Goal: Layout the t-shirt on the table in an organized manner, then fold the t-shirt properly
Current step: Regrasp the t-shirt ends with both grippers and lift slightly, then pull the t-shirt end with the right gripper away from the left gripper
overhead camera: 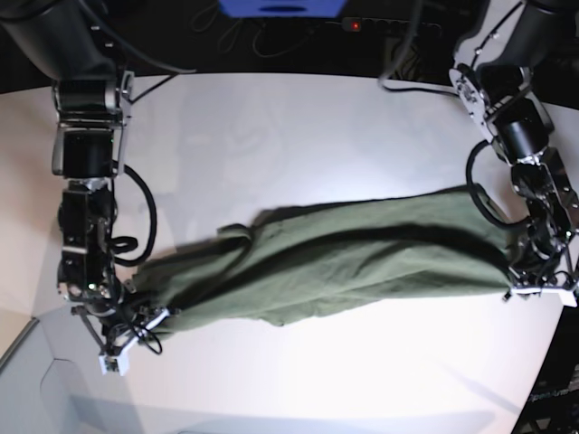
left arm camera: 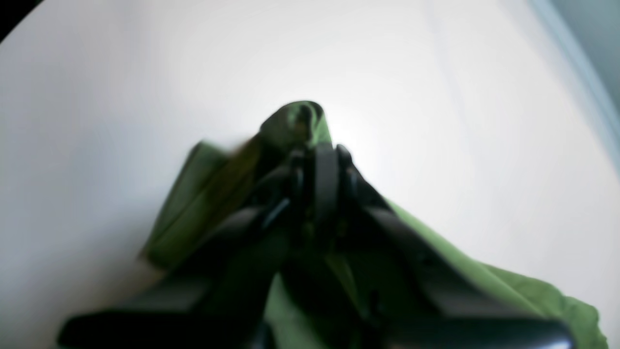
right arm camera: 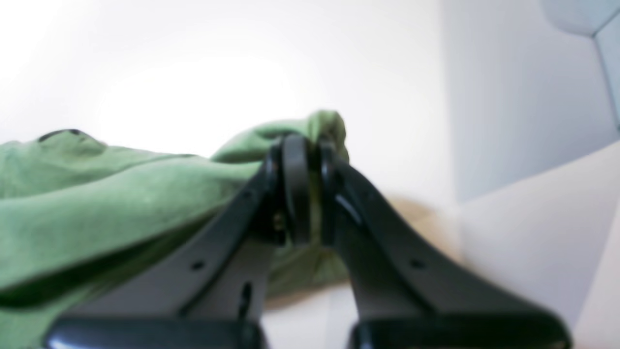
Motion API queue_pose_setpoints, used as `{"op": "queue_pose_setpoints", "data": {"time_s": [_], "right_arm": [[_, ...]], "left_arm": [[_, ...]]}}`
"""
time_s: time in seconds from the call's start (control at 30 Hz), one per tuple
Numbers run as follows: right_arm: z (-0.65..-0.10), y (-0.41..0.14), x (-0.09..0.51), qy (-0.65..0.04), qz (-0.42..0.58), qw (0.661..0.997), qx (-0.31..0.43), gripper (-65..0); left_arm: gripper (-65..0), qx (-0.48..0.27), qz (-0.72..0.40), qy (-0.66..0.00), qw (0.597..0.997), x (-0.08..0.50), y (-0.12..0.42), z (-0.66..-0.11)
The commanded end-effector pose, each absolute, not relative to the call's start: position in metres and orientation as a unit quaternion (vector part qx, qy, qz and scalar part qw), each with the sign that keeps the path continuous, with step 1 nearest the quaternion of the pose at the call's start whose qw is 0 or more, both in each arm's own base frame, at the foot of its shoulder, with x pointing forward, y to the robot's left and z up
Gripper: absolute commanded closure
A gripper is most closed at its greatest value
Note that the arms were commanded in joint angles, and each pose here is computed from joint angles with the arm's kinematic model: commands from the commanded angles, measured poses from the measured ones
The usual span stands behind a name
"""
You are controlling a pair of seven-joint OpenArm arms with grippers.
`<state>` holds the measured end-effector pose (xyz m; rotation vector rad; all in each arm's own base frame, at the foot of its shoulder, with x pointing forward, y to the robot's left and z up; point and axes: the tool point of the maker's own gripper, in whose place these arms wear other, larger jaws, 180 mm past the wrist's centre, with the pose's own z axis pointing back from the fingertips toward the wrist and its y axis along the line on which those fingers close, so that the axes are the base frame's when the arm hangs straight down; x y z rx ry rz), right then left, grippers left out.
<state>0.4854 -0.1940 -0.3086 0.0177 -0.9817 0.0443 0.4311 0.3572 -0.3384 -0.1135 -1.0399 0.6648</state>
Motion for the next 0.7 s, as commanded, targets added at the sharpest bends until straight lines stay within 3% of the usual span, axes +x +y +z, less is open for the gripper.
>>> {"op": "queue_pose_setpoints", "data": {"time_s": [0.0, 0.1, 0.2, 0.3, 0.4, 0.47, 0.67], "right_arm": [[-0.284, -0.200, 0.497, -0.499, 0.021, 0.866, 0.002, -2.1], [-0.288, -0.207, 0.493, -0.495, 0.020, 0.869, -0.005, -12.3], [-0.295, -0.210, 0.486, -0.490, 0.021, 0.872, -0.009, -22.7], [-0.289, -0.221, 0.468, -0.505, 0.016, 0.863, -0.019, -28.5], [-0.279, -0.221, 0.444, -0.523, 0.018, 0.852, -0.027, -30.6], [-0.279, -0.216, 0.427, -0.525, 0.028, 0.850, -0.031, -30.7], [-0.303, -0.196, 0.378, -0.510, 0.040, 0.859, -0.019, -30.7]], "left_arm": [[-0.2, -0.045, 0.300, -0.518, 0.800, 0.442, 0.366, -0.312], [-5.0, -0.047, 0.283, -0.517, 0.807, 0.448, 0.357, -0.310], [-15.6, -0.046, 0.276, -0.513, 0.811, 0.448, 0.352, -0.313], [-27.2, -0.044, 0.271, -0.515, 0.812, 0.445, 0.351, -0.310], [-40.5, -0.037, 0.257, -0.516, 0.816, 0.435, 0.350, -0.302], [-45.2, -0.024, 0.242, -0.510, 0.825, 0.416, 0.348, -0.302], [-45.7, -0.044, 0.242, -0.502, 0.829, 0.355, 0.330, -0.337]]}}
